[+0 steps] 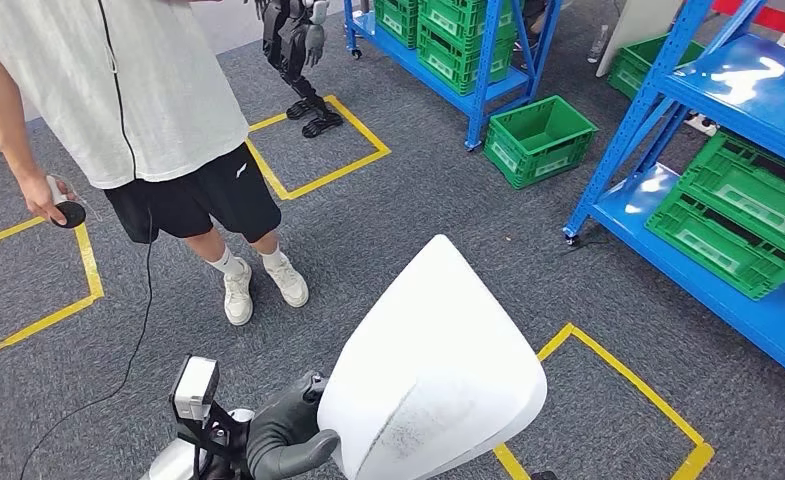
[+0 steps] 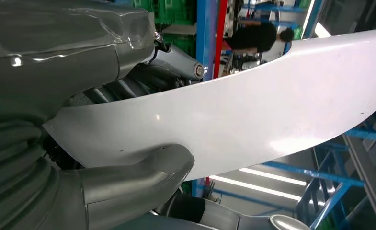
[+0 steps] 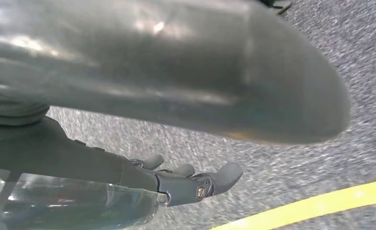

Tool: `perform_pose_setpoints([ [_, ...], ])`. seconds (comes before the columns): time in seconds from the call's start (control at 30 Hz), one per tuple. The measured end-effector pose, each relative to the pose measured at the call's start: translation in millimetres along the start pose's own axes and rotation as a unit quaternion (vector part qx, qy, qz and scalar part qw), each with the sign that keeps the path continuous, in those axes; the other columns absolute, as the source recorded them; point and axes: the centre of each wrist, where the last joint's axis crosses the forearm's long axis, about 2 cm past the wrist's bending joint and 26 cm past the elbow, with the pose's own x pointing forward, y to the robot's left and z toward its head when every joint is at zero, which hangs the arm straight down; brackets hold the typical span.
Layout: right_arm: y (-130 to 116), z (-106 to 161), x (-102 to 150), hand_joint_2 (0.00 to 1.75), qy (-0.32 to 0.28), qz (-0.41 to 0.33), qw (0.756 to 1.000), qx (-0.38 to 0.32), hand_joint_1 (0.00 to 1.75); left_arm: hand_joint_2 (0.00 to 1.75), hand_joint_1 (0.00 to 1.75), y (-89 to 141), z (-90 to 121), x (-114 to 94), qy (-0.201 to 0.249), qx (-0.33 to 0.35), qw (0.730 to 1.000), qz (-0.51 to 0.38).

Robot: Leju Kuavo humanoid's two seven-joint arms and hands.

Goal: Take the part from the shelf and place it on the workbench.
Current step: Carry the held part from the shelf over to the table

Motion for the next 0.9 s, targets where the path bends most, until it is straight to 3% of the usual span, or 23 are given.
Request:
perform_pose_setpoints([
  [0.27, 9.1, -1.9, 33.1, 0.00, -0.031, -0.007, 0.999, 0.019, 0.00, 1.75, 1.75, 13.2, -17.7, 10.7, 0.005, -0.007, 1.000, -0.004],
  [0.9, 22.5, -0.9, 23.2, 0.00, -0.025, -0.031, 0.998, 0.039, 0.00, 1.75, 1.75, 17.0, -19.0, 4.7, 0.029, -0.008, 1.000, -0.002],
])
